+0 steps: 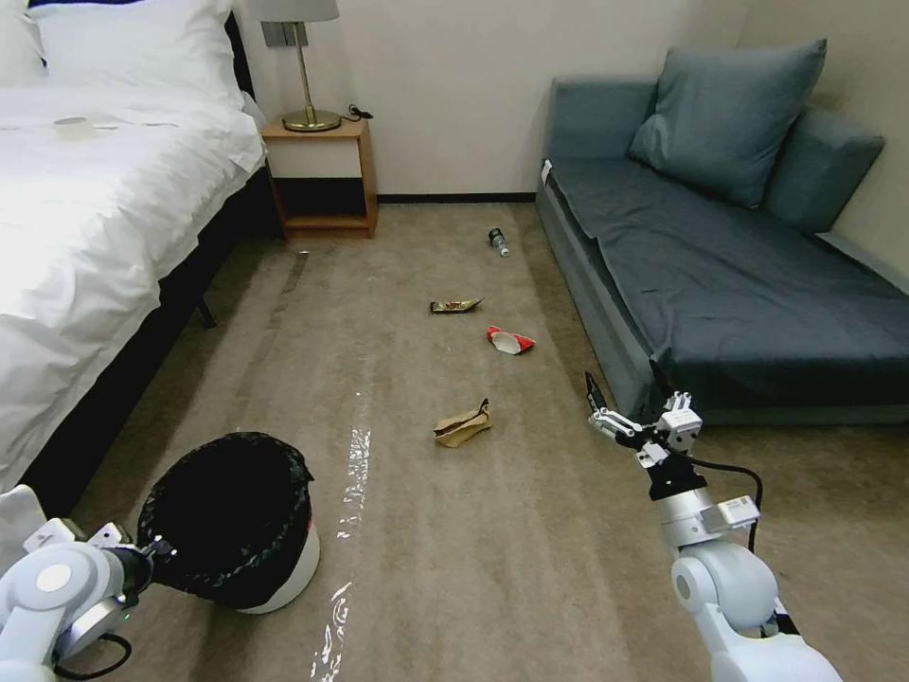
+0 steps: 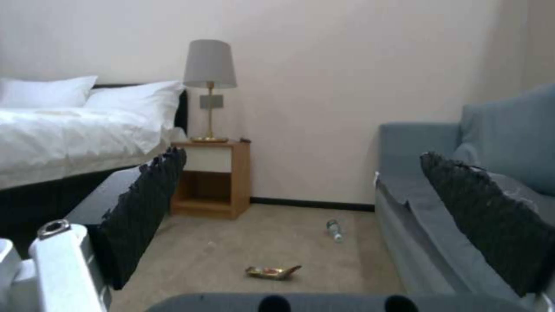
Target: Pick up the trash bin, then pick up the garbage on the floor and place it into the trash bin.
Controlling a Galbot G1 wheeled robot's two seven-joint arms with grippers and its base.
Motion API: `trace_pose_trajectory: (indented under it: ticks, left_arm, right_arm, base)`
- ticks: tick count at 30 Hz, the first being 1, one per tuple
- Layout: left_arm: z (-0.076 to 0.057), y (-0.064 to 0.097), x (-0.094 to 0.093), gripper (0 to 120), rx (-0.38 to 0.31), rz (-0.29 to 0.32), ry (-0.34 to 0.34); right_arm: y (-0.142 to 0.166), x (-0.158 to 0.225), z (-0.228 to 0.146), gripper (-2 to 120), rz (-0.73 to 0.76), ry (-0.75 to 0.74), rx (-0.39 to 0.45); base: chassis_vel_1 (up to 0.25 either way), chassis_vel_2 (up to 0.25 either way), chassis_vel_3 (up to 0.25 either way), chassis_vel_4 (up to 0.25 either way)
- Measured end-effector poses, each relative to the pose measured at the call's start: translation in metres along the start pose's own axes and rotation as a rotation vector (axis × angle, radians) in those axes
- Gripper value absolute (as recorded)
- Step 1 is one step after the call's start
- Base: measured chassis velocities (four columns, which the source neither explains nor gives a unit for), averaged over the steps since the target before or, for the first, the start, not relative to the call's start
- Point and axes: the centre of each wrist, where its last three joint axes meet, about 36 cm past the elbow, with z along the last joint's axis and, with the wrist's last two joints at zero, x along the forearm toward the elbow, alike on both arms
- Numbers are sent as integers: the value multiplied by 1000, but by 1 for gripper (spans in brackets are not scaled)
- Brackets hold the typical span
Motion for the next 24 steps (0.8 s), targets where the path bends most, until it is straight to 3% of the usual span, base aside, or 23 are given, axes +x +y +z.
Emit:
trace_pose_trajectory:
  ticks: [1, 3, 4, 6, 7, 8, 9, 10, 11, 12, 13, 14, 15, 17, 20, 24]
  left_arm:
    - [0, 0, 0, 1, 0, 0, 0]
    - [-4, -7, 17, 1, -111, 41, -145]
    - [-4, -7, 17, 1, -111, 41, -145]
    - [-14, -13, 35, 1, -195, 95, -268]
    - [-14, -13, 35, 1, -195, 95, -268]
    - [-19, -15, 42, 1, -252, 128, -341]
    - [-27, -16, 51, 1, -351, 170, -471]
    - [-27, -16, 51, 1, -351, 170, -471]
    - [-32, -16, 54, 1, -391, 190, -524]
    - [-38, -17, 59, 1, -440, 254, -597]
    - [-38, -17, 59, 1, -440, 254, -597]
    - [-43, -18, 61, 1, -486, 346, -647]
    - [-43, -18, 61, 1, -486, 346, -647]
    - [-48, -19, 63, 0, -556, 485, -689]
    - [-49, -19, 64, 0, -587, 535, -682]
    - [-52, -12, 61, 0, -614, 525, -684]
  right_arm:
    - [0, 0, 0, 100, 0, 0, 0]
    - [-1, -3, -1, 100, 18, -9, -10]
    - [-1, -3, -1, 100, 18, -9, -10]
    - [-2, -6, -3, 100, 38, -18, -20]
    - [-2, -6, -3, 100, 38, -18, -20]
    - [-3, -8, -5, 100, 51, -23, -23]
    - [-6, -12, -8, 100, 82, -34, -36]
    - [-6, -12, -8, 100, 82, -34, -36]
    - [-7, -14, -10, 100, 100, -40, -44]
    - [-10, -18, -14, 100, 133, -50, -62]
    - [-10, -18, -14, 100, 133, -50, -62]
    - [-13, -22, -18, 100, 163, -64, -78]
    - [-13, -22, -18, 100, 163, -64, -78]
    - [-14, -26, -21, 100, 197, -74, -93]
    - [-13, -27, -22, 100, 203, -79, -99]
    - [-14, -28, -24, 100, 213, -84, -92]
  base:
    - [0, 0, 0, 0]
    - [0, 0, 0, 0]
    - [0, 0, 0, 0]
    - [0, 0, 0, 0]
    - [0, 0, 0, 0]
    - [0, 0, 0, 0]
    - [0, 0, 0, 0]
    - [0, 0, 0, 0]
    - [0, 0, 0, 0]
    - [0, 0, 0, 0]
    - [0, 0, 0, 0]
    - [0, 0, 0, 0]
    - [0, 0, 0, 0]
    - [0, 0, 0, 0]
    - [0, 0, 0, 0]
    - [0, 0, 0, 0]
